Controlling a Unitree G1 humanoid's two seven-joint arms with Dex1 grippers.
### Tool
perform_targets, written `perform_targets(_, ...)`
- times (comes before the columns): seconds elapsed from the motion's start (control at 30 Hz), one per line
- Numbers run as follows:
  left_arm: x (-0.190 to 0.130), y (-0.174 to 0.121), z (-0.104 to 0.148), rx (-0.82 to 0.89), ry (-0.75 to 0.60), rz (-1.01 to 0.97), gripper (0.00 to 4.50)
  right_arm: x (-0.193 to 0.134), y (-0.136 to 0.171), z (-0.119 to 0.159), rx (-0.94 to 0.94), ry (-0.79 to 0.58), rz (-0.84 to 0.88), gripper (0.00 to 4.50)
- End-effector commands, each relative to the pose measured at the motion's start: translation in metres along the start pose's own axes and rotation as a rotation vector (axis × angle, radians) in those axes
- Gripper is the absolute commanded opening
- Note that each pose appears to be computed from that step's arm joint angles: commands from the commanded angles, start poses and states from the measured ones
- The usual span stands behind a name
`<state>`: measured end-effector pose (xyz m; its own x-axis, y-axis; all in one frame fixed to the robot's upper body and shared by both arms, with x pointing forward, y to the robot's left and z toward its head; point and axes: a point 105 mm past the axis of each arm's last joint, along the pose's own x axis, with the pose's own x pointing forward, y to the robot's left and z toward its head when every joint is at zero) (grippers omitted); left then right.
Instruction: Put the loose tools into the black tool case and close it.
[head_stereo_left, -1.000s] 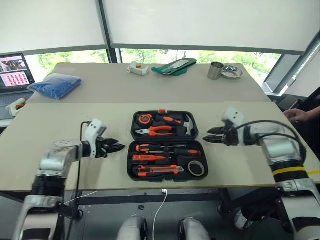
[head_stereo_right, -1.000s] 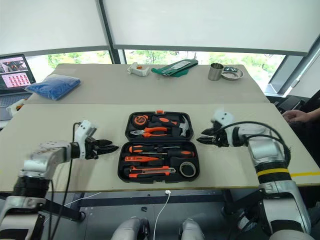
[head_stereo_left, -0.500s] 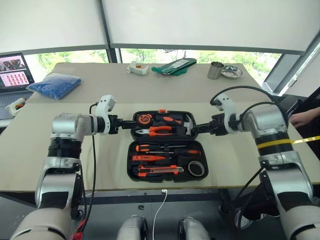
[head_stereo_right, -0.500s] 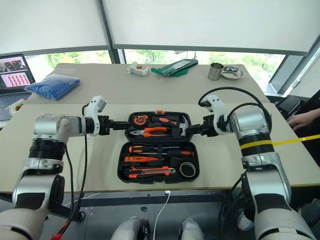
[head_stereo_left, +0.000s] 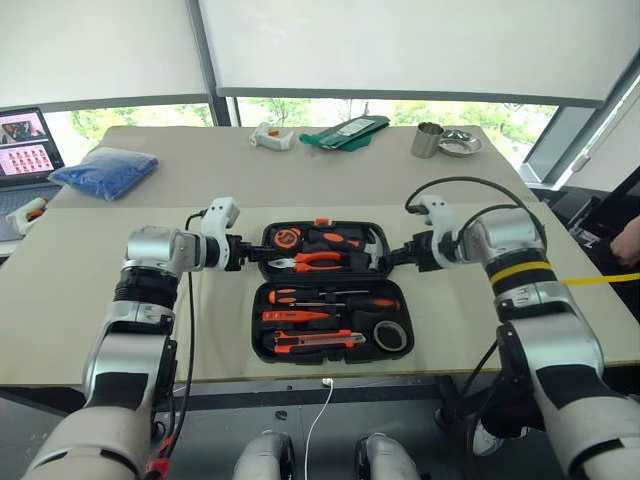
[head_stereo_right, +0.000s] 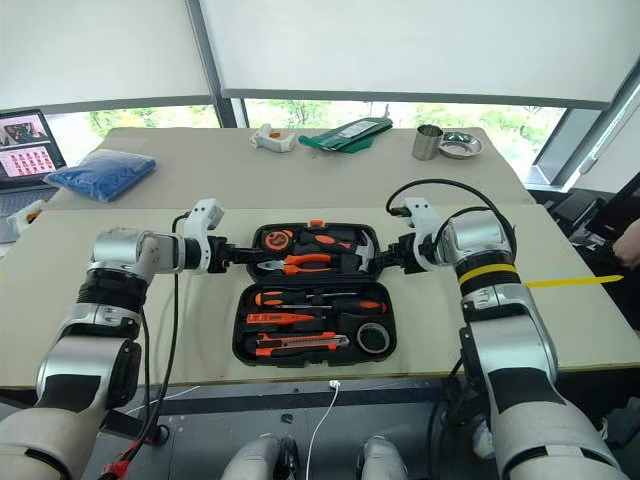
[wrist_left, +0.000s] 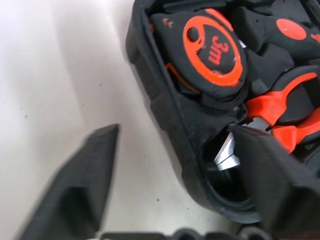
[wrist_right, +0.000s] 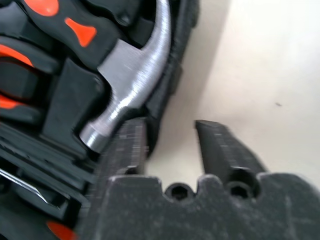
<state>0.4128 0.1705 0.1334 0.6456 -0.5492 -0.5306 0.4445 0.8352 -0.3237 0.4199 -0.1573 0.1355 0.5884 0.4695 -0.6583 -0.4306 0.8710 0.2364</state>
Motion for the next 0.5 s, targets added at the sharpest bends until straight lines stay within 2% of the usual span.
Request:
perform_targets(0.03, -0.002, -0.01, 0.015, -0.009, -0.06, -0.05, 1.88, -0.005, -0.009, 0.007, 0.034, -0.035, -0.046, 0.01)
perform_targets(0.13, 0.002, -0.006, 0.009, -0.038, -0.1, -0.066, 0.84, -0.003, -0.007, 0.01, 0.054, -0.079, -0.023, 0.0)
perform_targets(0.2, 0.0, -0.002, 0.009, -0.069, -0.152, -0.071, 0.12, -0.007, 0.0, 0.024, 0.023, -0.19, 0.025, 0.0)
perform_targets(0.33, -0.016, -0.007, 0.033, -0.029, -0.417, -0.154, 0.05, -0.032, 0.014, 0.055, -0.148, -0.484, 0.102, 0.0)
perform_targets(0.5, -0.037, -0.006, 0.037, 0.218, -0.648, -0.112, 0.05, -0.066, 0.025, 0.058, -0.458, -0.749, 0.054, 0.0)
